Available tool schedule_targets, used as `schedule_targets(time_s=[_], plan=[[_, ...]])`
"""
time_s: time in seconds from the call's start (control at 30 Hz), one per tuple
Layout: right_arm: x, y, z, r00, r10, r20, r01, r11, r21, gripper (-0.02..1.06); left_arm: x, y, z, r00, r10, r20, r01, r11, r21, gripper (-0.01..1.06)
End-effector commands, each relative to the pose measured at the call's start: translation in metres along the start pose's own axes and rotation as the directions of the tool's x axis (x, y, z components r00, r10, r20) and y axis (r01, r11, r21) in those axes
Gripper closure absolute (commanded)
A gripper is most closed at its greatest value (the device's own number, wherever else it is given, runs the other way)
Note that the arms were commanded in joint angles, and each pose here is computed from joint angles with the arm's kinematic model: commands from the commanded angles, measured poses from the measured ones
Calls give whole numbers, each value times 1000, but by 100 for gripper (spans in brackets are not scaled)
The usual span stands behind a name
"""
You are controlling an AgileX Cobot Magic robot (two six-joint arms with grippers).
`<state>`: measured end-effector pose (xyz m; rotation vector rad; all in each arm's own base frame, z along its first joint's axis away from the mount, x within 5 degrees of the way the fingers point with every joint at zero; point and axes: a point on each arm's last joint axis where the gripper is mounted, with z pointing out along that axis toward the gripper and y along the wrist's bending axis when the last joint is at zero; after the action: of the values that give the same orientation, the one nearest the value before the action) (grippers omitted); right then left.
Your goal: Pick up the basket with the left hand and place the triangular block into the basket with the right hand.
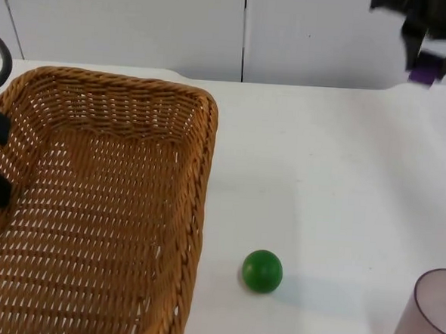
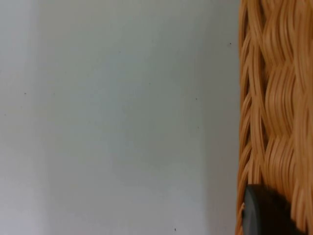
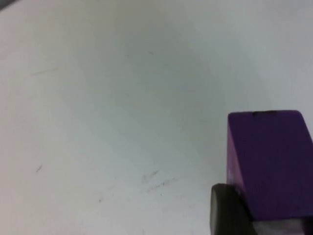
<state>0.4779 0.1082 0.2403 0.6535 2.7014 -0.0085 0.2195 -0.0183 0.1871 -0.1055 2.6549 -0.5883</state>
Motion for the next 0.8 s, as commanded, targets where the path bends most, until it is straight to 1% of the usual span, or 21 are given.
schedule_targets(time_s=[0.0, 0.03, 0.1, 0.17, 0.2, 0.23, 0.27, 0.3, 0.33, 0.37, 0.4, 0.43, 0.47, 0.5, 0.53, 0.57, 0.6, 0.67, 0.7, 0.73, 0.77], plan=[[-11, -13, -33, 988, -149, 27, 151, 987, -61, 105, -1, -4, -1, 999, -53, 11, 52, 998, 42, 105], [-11, -13, -33, 988, -149, 27, 151, 987, -61, 105, -1, -4, -1, 999, -53, 11, 52, 998, 42, 105], [-15, -18, -45, 964, -263, 42, 266, 959, -95, 105, 0, -6, -1, 998, -58, -3, 58, 997, 58, 105], [-15, -18, -55, 917, -394, 69, 399, 910, -115, 105, 1, -6, -1, 998, -58, -4, 58, 997, 59, 105], [-15, -18, -60, 878, -470, 88, 477, 872, -111, 105, 1, -6, -1, 998, -58, -4, 58, 997, 59, 105], [-15, -18, -60, 878, -470, 88, 477, 872, -111, 105, 1, -6, -1, 998, -58, -4, 58, 997, 59, 105], [-13, -16, -67, 840, -532, 109, 542, 833, -109, 105, 1, -6, -1, 998, -58, -4, 58, 997, 59, 105], [-11, -14, -75, 793, -595, 133, 608, 787, -105, 105, 0, -6, -1, 998, -58, -3, 58, 997, 58, 105], [-8, -11, -85, 758, -633, 157, 651, 752, -108, 105, 0, -5, -1, 998, -58, 0, 58, 997, 56, 105], [-6, -10, -94, 740, -649, 176, 670, 732, -124, 105, 0, -5, -1, 998, -58, 0, 58, 997, 56, 105], [-3, -9, -104, 707, -677, 203, 705, 697, -132, 105, 0, -5, -1, 999, -50, -1, 50, 997, 55, 105], [-3, -9, -104, 707, -677, 203, 705, 697, -132, 105, 0, -5, -1, 999, -50, -1, 50, 997, 55, 105], [-1, -8, -114, 678, -699, 226, 732, 671, -120, 105, 0, -5, -1, 999, -42, -2, 42, 998, 53, 105], [2, -6, -123, 656, -714, 244, 750, 653, -106, 105, 0, -5, -1, 999, -32, -1, 32, 998, 53, 105], [6, -4, -133, 638, -723, 263, 763, 641, -88, 105, 0, -5, -1, 1000, -20, -1, 20, 998, 53, 105], [13, 0, -148, 608, -738, 292, 783, 617, -70, 105, 1, -5, -1, 1000, -19, -1, 19, 998, 55, 105], [13, 0, -148, 608, -738, 292, 783, 617, -70, 105, 1, -5, -1, 1000, -19, -1, 19, 998, 55, 105], [27, 11, -165, 564, -758, 326, 813, 578, -63, 105, 0, -5, -1, 1000, -3, 1, 3, 999, 54, 105], [35, 16, -172, 547, -764, 343, 826, 560, -70, 105, 1, -5, -1, 1000, 13, 0, -13, 998, 55, 105], [48, 26, -182, 504, -783, 365, 855, 513, -80, 105, 1, -6, -1, 1000, 22, -2, -22, 998, 58, 105], [48, 26, -182, 504, -783, 365, 855, 513, -80, 105, 1, -6, -1, 1000, 22, -2, -22, 998, 58, 105]])
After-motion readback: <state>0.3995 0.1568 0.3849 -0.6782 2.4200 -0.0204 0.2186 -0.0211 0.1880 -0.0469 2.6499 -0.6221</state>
